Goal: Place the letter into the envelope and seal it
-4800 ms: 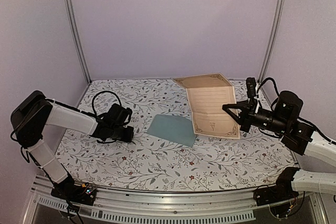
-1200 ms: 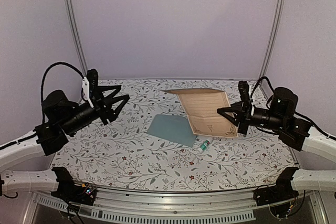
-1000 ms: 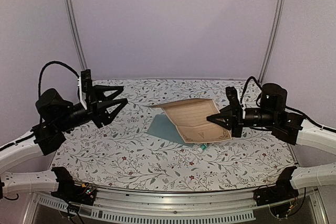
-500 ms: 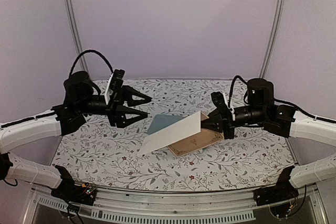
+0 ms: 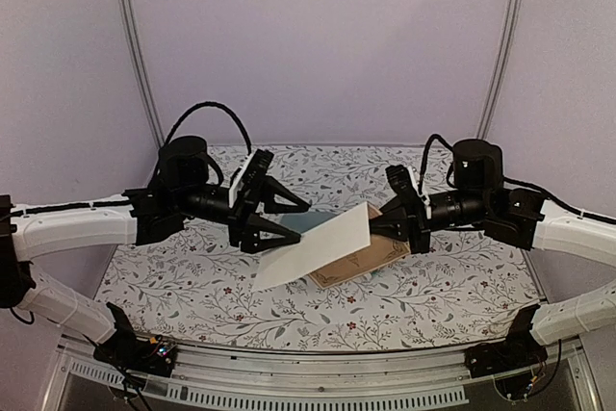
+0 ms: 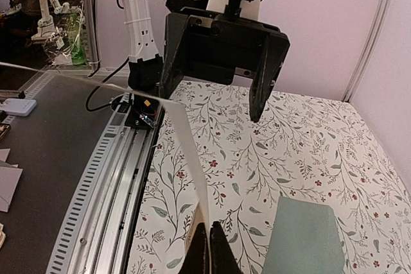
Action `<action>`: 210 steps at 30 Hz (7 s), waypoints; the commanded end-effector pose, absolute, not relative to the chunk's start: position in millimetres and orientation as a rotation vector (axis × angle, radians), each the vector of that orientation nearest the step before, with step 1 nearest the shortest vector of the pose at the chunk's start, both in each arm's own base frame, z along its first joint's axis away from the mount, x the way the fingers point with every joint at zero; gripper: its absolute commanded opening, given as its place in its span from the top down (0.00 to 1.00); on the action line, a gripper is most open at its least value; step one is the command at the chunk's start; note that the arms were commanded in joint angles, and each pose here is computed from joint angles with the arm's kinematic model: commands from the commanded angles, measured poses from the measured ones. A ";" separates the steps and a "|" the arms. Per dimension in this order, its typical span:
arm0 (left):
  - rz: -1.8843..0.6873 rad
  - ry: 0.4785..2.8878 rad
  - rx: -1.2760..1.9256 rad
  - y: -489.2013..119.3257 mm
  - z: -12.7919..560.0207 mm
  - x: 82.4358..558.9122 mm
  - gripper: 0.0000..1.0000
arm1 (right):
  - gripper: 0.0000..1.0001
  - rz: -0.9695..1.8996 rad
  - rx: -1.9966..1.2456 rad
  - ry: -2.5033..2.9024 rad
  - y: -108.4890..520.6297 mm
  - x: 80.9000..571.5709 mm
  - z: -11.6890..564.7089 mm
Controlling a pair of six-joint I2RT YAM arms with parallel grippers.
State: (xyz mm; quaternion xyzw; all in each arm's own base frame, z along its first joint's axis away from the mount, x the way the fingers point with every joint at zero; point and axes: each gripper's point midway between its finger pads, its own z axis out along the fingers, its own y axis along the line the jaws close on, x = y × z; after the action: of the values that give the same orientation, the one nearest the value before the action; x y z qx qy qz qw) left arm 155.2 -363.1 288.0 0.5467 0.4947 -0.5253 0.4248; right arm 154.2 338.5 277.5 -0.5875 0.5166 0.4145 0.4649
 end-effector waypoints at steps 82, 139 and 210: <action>-1.311 1.232 1.002 -364.5 393.7 147.9 1.00 | 0.43 1.093 -1.064 1.116 336.6 151.6 359.6; -1.367 1.286 1.180 -423.0 348.2 135.0 0.91 | 0.73 1.121 -0.982 1.226 360.9 161.1 340.9; -0.891 1.714 1.158 -397.8 260.7 178.9 1.00 | 0.01 0.795 -1.047 1.475 290.5 155.8 321.6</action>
State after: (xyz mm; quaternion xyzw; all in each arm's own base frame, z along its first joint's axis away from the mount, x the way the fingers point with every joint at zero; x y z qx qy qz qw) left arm 173.7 -402.1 292.1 0.4618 0.6351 -0.4039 0.4693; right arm 144.0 308.8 333.1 -0.4354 0.5770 0.4136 0.5536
